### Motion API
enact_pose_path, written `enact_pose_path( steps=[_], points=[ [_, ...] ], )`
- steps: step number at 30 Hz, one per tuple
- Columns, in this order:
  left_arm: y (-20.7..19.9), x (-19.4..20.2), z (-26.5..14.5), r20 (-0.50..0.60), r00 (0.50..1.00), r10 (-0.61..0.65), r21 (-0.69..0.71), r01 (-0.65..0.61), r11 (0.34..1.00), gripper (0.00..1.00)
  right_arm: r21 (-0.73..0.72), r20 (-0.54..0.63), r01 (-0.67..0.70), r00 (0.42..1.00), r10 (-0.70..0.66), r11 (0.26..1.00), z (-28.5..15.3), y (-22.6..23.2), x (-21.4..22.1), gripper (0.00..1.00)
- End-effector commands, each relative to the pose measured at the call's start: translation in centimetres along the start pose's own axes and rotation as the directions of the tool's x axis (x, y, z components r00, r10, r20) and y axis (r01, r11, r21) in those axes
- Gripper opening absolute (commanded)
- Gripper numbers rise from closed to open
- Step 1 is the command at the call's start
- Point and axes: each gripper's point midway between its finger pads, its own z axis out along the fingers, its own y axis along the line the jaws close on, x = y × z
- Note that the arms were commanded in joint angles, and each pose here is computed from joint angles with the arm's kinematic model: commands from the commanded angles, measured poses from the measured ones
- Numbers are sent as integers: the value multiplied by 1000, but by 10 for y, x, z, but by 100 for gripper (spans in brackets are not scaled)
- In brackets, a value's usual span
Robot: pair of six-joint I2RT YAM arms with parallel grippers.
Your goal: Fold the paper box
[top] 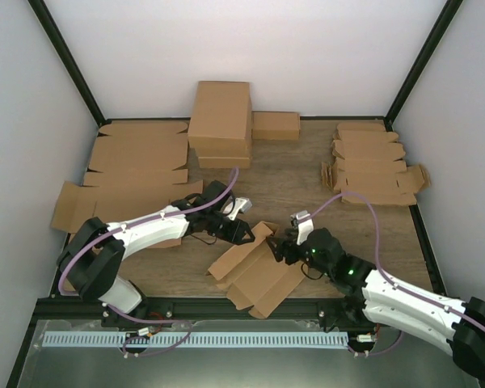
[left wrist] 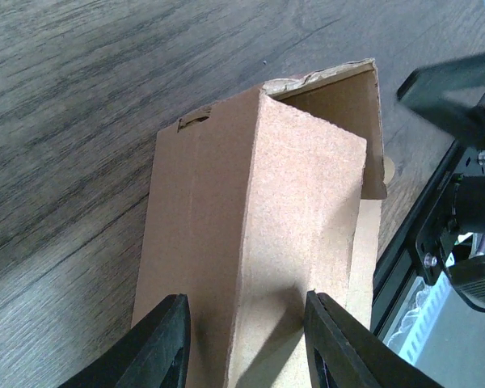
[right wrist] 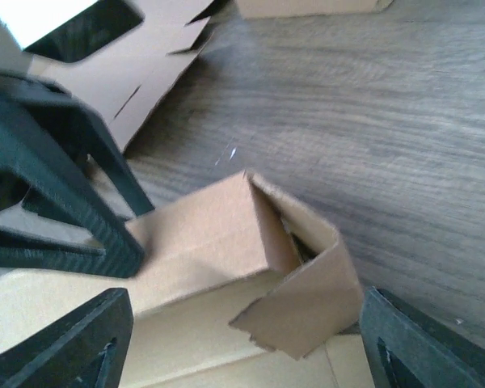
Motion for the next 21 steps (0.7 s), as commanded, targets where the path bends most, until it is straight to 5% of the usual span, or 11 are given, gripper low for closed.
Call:
enact_pose_path(
  steps=[1,10,17,21],
  points=[
    [-2,-7,1,15,1000,11,-2,-11,1000,42,125,51,-23,999,17,992,-10,-10,-33,85],
    [-7,-11,-2,23,1000,20,7,-20,1000,42,153,55,-33,998,25,988,-13,-34,-64,76],
    [-12,-13,-4,31,999,20,25,-21,999,42,124,9,-100,995,100,987,-4,-58,-66,29],
    [-11,-12,-4,29,999,19,24,-20,1000,42,52,-82,-91,992,95,995,10,-50,-47,24]
  ],
)
